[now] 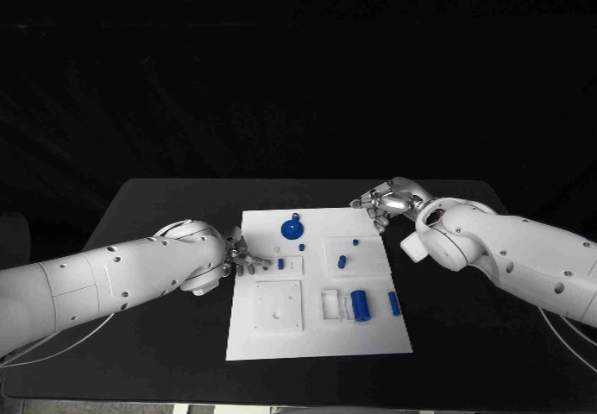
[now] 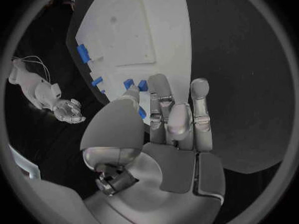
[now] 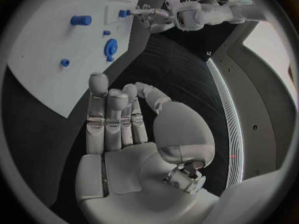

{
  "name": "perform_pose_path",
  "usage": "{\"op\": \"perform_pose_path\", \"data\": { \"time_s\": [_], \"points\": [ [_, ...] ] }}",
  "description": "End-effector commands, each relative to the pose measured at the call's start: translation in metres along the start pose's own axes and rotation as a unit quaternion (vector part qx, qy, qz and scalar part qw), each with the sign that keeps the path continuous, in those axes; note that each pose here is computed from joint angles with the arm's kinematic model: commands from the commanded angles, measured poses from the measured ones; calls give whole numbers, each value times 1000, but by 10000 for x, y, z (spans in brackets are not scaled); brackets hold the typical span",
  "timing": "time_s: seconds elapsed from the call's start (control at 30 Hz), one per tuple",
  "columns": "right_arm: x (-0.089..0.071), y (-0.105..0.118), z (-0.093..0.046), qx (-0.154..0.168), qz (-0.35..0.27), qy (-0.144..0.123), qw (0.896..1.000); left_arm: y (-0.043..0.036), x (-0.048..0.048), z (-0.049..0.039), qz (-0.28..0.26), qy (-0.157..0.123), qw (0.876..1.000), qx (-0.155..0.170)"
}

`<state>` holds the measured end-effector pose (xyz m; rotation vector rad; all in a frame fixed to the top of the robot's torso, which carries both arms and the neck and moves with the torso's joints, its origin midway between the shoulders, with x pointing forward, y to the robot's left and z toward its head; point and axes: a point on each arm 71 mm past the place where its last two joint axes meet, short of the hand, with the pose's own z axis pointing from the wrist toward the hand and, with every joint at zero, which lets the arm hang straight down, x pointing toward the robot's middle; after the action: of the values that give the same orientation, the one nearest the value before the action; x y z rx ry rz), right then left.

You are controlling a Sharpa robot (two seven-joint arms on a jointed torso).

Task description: Assemble the parts on the task board

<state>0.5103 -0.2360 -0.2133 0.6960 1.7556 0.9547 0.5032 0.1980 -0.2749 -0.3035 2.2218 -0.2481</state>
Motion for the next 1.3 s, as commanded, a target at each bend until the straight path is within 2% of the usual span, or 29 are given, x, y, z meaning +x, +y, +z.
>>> {"op": "perform_pose_path", "data": {
  "time_s": [0.03,0.27,0.43,0.57,0.63,0.73,0.9,0.93,1.07,1.2,1.3],
  "points": [
    [6,1,-1,-3,-3,4,1000,-11,-25,-18,-15,-3,1000,3],
    [4,-4,-1,-2,-3,3,1000,-36,-96,-39,-54,-8,998,15],
    [-1,-9,-2,-1,-3,2,1000,-72,-172,-58,-105,-17,994,39],
    [-13,-16,-3,-1,-2,-1,1000,-108,-288,-86,-147,-51,985,77],
    [-23,-21,-4,0,0,-4,1000,-140,-377,-107,-169,-76,976,110],
    [-33,-27,-5,0,1,-7,1000,-186,-464,-131,-176,-103,968,149],
    [-47,-33,-1,-2,5,-12,1000,-352,-558,-179,-134,-149,951,233],
    [-48,-33,0,-2,6,-12,1000,-377,-562,-185,-126,-154,949,243],
    [-48,-36,8,-3,8,-12,1000,-560,-561,-225,-62,-182,933,304],
    [-47,-35,14,-4,9,-13,1000,-717,-530,-239,2,-197,919,341],
    [-47,-34,18,-5,10,-14,1000,-807,-504,-223,40,-201,912,355]
  ]
}}
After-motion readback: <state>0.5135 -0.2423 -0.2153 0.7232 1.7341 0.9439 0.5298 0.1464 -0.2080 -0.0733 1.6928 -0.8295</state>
